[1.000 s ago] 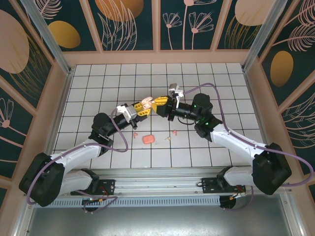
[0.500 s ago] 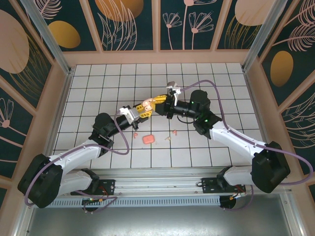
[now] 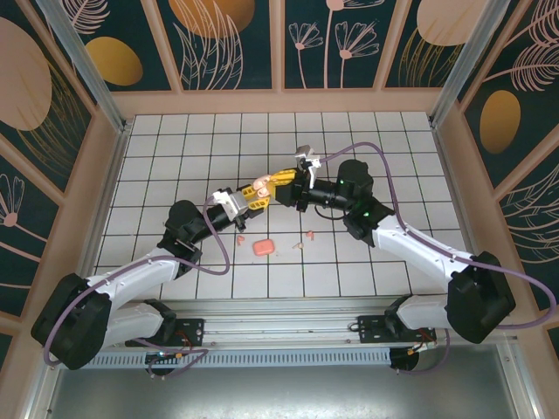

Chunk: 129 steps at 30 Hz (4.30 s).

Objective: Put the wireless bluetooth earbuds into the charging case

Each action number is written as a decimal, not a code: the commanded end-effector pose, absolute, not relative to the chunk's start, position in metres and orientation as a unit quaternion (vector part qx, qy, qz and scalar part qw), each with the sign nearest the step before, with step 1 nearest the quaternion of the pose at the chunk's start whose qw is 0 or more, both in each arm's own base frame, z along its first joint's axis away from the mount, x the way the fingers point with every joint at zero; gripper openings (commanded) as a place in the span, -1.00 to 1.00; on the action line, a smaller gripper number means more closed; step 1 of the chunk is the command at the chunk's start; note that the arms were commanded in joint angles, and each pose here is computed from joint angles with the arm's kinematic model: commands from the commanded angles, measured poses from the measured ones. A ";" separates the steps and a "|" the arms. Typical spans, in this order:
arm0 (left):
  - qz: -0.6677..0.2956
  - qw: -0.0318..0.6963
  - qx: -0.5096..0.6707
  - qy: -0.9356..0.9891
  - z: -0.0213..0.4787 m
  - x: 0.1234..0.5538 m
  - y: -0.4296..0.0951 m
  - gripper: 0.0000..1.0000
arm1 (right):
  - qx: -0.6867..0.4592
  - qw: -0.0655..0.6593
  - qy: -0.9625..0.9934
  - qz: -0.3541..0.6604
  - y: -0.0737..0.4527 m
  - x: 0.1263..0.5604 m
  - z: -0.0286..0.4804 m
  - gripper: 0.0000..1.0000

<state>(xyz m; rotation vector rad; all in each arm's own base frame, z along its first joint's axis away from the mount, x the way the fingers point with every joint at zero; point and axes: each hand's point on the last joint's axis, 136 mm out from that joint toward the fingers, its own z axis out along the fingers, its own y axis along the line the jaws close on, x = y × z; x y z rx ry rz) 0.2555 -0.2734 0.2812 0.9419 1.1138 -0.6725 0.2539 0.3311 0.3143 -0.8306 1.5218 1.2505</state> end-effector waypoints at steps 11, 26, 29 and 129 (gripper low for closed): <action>-0.322 0.731 0.425 0.425 0.325 0.236 -0.279 -0.75 | -0.347 0.490 0.612 0.515 0.330 0.250 0.329 -0.19; -0.362 0.728 0.394 0.428 0.325 0.239 -0.280 -0.75 | -0.319 0.494 0.619 0.521 0.327 0.261 0.344 -0.06; -0.364 0.727 0.393 0.429 0.324 0.239 -0.280 -0.75 | -0.318 0.493 0.619 0.523 0.328 0.262 0.348 -0.05; -0.365 0.726 0.359 0.460 0.328 0.252 -0.277 -0.75 | -0.106 0.200 0.752 0.619 0.304 0.259 0.346 -0.55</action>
